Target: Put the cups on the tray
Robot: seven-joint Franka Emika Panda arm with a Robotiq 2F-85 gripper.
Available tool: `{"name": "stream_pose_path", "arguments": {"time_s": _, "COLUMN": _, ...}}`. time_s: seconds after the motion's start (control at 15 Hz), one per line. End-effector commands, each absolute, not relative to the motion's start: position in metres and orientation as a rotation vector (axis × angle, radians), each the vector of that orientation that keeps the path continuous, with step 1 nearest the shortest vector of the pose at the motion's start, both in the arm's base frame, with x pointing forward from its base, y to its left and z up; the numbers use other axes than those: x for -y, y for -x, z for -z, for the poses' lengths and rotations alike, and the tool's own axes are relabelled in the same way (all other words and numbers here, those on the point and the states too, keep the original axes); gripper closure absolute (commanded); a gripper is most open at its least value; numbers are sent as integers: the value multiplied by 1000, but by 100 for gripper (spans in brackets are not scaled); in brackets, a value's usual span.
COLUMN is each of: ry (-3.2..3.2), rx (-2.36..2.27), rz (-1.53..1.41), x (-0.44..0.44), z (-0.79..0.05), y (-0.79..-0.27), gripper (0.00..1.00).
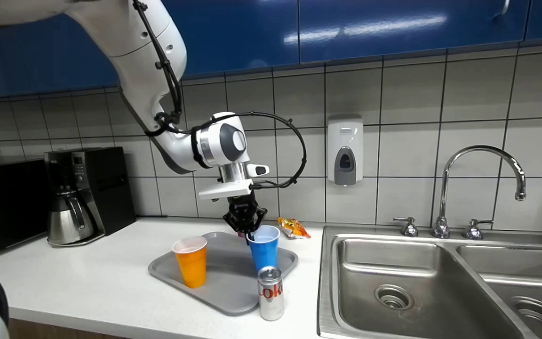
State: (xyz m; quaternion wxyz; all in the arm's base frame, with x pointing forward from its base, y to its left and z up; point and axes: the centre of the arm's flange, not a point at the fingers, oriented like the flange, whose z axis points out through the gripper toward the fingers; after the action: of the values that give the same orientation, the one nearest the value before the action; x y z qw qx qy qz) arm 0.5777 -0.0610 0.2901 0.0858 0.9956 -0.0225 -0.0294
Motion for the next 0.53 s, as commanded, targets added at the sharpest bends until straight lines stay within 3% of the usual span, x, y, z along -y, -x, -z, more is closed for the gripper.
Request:
{"name": "stream_pose_path", "arguments": {"time_s": 0.0, "ry": -2937, "rx": 83, "rz": 124, "x": 56, "z": -288, "y": -583, "gripper": 99}}
{"name": "stream_pose_path", "arguments": {"time_s": 0.47, "ry": -2917, "rx": 71, "rz": 169, "x": 47, "z": -275, "y": -584, "gripper": 99}}
